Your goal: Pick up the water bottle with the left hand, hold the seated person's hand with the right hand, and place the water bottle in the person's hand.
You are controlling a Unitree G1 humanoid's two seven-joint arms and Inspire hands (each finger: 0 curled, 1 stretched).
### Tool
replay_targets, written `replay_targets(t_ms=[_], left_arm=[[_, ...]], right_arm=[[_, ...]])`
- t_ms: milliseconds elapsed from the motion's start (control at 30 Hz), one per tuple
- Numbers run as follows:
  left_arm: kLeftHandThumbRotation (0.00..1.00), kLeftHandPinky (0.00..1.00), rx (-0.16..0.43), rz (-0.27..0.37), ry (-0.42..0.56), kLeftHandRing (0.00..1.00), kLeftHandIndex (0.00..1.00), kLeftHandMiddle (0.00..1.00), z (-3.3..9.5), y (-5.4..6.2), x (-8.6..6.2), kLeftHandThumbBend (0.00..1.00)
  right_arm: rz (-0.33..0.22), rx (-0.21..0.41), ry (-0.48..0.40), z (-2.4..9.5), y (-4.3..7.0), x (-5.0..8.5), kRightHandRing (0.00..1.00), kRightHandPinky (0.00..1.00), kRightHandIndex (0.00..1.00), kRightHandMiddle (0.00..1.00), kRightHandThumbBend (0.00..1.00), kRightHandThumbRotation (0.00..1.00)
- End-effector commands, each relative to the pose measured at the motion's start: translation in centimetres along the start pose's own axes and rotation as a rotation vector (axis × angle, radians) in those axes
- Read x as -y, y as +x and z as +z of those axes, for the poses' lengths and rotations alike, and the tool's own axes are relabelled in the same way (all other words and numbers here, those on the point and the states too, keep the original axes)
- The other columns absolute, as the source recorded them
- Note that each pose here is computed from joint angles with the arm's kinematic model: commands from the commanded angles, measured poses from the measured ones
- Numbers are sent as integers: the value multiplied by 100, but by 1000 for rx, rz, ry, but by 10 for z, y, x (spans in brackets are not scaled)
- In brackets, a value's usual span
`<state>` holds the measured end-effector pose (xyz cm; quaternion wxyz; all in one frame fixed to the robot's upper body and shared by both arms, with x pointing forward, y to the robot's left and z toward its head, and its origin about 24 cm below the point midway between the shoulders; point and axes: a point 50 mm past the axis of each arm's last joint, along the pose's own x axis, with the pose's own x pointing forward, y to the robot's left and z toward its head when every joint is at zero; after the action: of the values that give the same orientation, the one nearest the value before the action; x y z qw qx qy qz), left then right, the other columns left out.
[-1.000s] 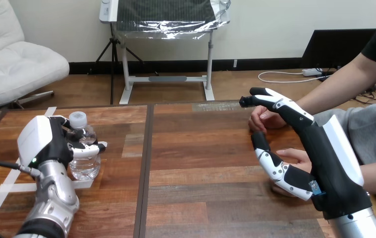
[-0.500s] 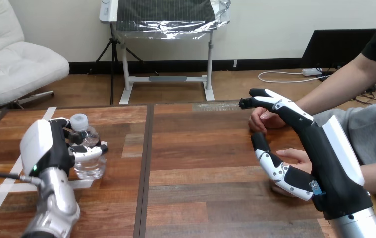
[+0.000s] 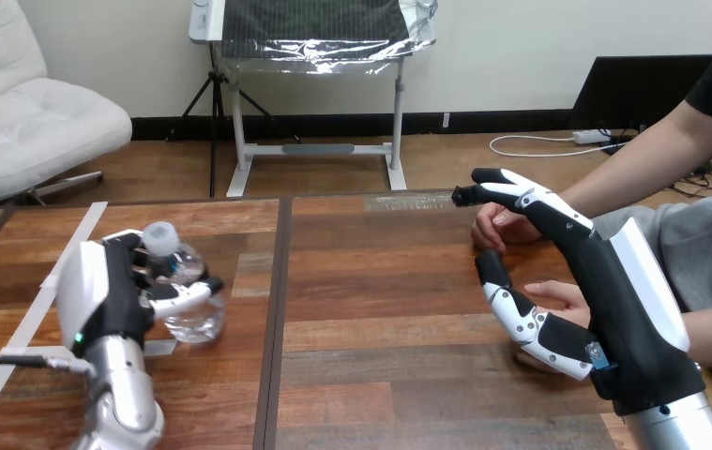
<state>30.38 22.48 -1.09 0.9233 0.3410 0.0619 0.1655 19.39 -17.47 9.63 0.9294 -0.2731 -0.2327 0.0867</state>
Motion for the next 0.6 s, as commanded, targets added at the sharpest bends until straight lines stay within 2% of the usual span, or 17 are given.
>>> replay_targets(t_ms=[0, 267, 567], left_arm=[[0, 39, 227, 66, -109, 42, 49, 45, 51, 12, -13, 66], [0, 38, 323, 74, -128, 40, 49, 44, 66, 4, -17, 66], [0, 37, 423, 72, -196, 39, 48, 44, 85, -8, -24, 66]], right_arm=[[-32, 76, -22, 9, 12, 7, 87, 85, 75, 86, 20, 0], [-32, 82, -16, 9, 13, 6, 87, 85, 75, 86, 20, 0], [-30, 86, -23, 8, 15, 7, 87, 85, 75, 86, 20, 0]])
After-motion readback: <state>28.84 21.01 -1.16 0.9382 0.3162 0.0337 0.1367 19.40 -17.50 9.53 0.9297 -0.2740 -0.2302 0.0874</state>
